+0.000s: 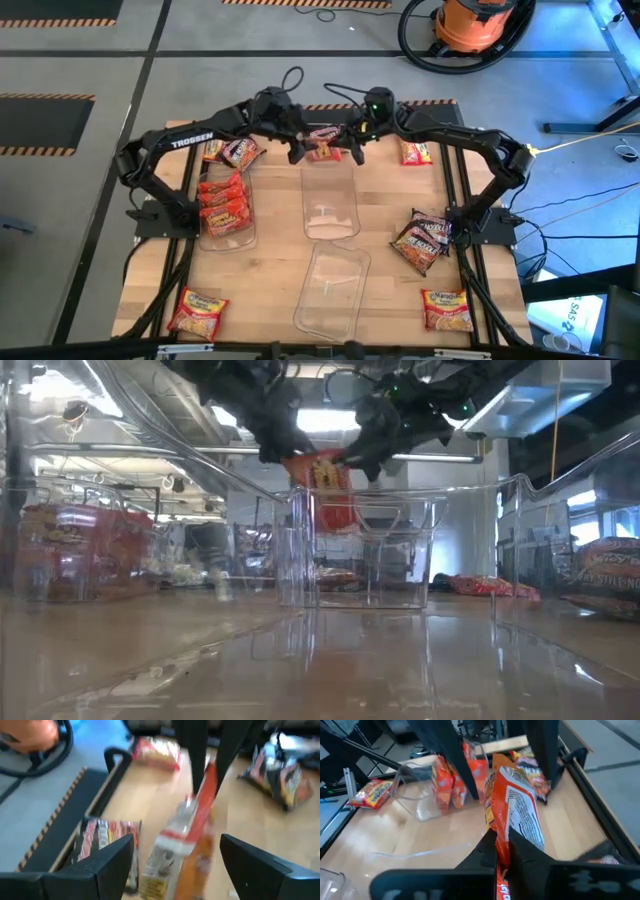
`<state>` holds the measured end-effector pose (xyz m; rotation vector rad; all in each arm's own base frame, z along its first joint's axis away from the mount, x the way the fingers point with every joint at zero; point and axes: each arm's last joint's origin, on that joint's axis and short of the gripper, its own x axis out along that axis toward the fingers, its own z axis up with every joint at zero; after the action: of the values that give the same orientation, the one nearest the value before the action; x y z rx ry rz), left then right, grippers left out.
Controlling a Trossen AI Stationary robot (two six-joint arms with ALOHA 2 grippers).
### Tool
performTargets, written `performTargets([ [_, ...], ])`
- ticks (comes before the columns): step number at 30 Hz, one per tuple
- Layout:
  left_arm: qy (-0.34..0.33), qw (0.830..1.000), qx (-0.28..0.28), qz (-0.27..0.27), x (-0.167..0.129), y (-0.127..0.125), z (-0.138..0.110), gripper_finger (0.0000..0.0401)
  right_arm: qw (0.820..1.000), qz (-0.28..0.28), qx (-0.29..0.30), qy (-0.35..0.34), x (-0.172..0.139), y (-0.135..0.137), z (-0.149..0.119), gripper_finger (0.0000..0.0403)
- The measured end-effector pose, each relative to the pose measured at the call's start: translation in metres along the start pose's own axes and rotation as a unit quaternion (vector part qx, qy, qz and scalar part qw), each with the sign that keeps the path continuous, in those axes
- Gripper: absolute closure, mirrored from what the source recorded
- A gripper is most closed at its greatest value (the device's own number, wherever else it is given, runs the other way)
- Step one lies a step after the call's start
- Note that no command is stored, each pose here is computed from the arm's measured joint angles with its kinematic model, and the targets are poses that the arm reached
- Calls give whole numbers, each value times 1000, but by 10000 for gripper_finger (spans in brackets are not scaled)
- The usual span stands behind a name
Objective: Sort Maruchan noodles
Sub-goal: Put the orange noodle pack into the top left transparent bin
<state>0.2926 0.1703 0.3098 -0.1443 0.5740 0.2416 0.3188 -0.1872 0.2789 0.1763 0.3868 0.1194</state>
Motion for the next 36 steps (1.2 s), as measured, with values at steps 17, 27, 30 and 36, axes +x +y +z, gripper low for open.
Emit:
performTargets([
  [17, 17, 999, 43, -11, 5, -19, -1, 218, 1000, 9, -28, -12, 7, 24, 34, 403],
  [27, 39, 998, 53, -2, 0, -34, -3, 269, 999, -22, 18, 32, -28, 42, 39, 301],
  [30, 46, 997, 60, -4, -7, -44, -3, 269, 995, -36, 19, 89, -47, 56, 33, 244],
  [36, 15, 998, 52, -23, -31, -69, -5, 269, 992, -41, 22, 116, -61, 77, -1, 167],
])
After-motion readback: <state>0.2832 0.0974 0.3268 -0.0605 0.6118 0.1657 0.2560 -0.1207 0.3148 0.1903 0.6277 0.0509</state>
